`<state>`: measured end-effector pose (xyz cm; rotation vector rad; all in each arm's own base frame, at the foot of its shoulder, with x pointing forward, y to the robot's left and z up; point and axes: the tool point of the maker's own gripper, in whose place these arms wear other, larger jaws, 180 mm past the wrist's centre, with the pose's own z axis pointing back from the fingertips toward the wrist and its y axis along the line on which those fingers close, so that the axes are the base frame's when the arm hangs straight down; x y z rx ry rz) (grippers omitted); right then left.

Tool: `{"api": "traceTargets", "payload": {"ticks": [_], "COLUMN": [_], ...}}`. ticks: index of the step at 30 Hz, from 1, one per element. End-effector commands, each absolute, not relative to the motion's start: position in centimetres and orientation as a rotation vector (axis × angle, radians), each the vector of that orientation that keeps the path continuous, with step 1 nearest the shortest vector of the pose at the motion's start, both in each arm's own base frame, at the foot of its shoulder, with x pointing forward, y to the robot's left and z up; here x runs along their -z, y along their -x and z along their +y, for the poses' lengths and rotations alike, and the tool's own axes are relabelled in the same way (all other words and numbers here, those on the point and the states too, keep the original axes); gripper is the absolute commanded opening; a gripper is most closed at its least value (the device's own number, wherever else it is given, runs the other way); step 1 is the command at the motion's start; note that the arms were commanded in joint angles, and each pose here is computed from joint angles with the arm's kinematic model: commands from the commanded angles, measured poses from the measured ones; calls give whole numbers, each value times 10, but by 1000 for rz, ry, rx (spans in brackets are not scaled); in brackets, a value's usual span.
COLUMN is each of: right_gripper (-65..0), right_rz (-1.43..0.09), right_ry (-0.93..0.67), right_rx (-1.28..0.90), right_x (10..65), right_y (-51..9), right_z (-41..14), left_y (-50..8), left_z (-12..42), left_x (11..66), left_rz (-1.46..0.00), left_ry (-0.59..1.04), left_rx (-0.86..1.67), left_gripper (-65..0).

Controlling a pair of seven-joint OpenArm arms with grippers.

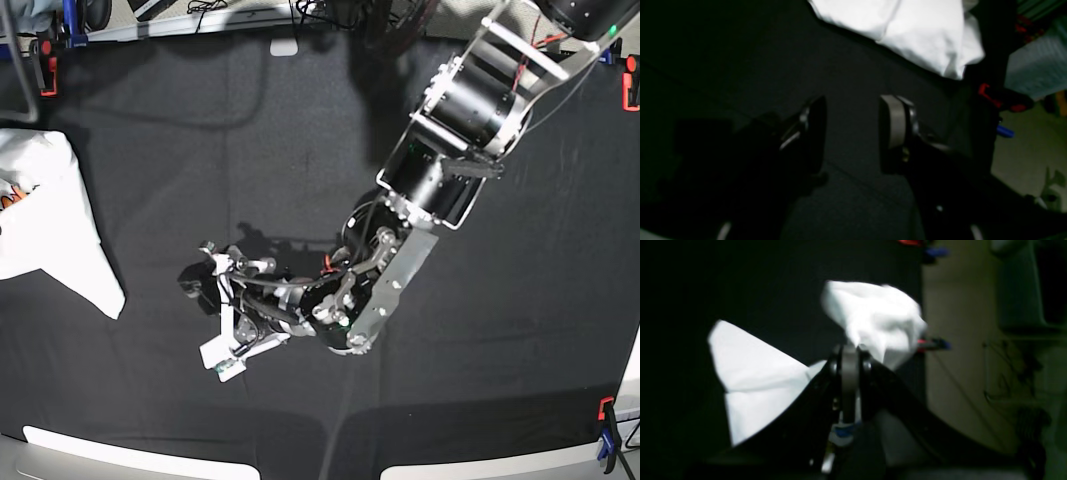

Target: Layout the t-shirt on the table in an organized manner, then fold the t-shirt properly

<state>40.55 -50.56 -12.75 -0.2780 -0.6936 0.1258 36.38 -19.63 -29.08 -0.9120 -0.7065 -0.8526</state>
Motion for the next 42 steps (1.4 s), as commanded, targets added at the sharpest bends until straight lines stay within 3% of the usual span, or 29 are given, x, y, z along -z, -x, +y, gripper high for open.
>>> {"api": "traceTargets", "payload": {"ticks": [1, 5, 10, 13, 15, 22, 24, 30, 37, 42], "right_gripper": [-650, -650, -650, -439, -359, -351, -351, -351, -351, -355], "right_rz": [-741, -713, -574, -517, -509, -511, -542, -650, -510, -408], "right_ry": [310, 342, 447, 520, 564, 800, 715, 260, 54, 172], "right_rx": [-121, -125, -112, -111, -78, 177, 183, 23, -183, -312], "right_x": [107, 111, 118, 118, 114, 89, 97, 146, 271, 341], "right_y": [-406, -407, -386, -377, -374, -354, -362, -413, -436, -435], "right_z": [-513, -514, -536, -548, -556, -597, -586, -496, -384, -341], "left_y": [-369, -374, -375, -373, -370, -364, -364, -364, -364, -364], "left_z": [-212, -208, -202, -199, -196, -189, -190, -190, -190, -190], "left_x": [259, 267, 280, 286, 291, 303, 303, 302, 302, 302], "left_rz": [-784, -809, -783, -749, -719, -645, -647, -653, -653, -652], "left_ry": [974, 919, 836, 815, 797, 752, 754, 757, 757, 757], "left_rx": [859, 874, 918, 931, 943, 971, 970, 968, 969, 968], "left_gripper": [-413, -413, -413, -413, -413, -413, -413, -413, -413, -413]}}
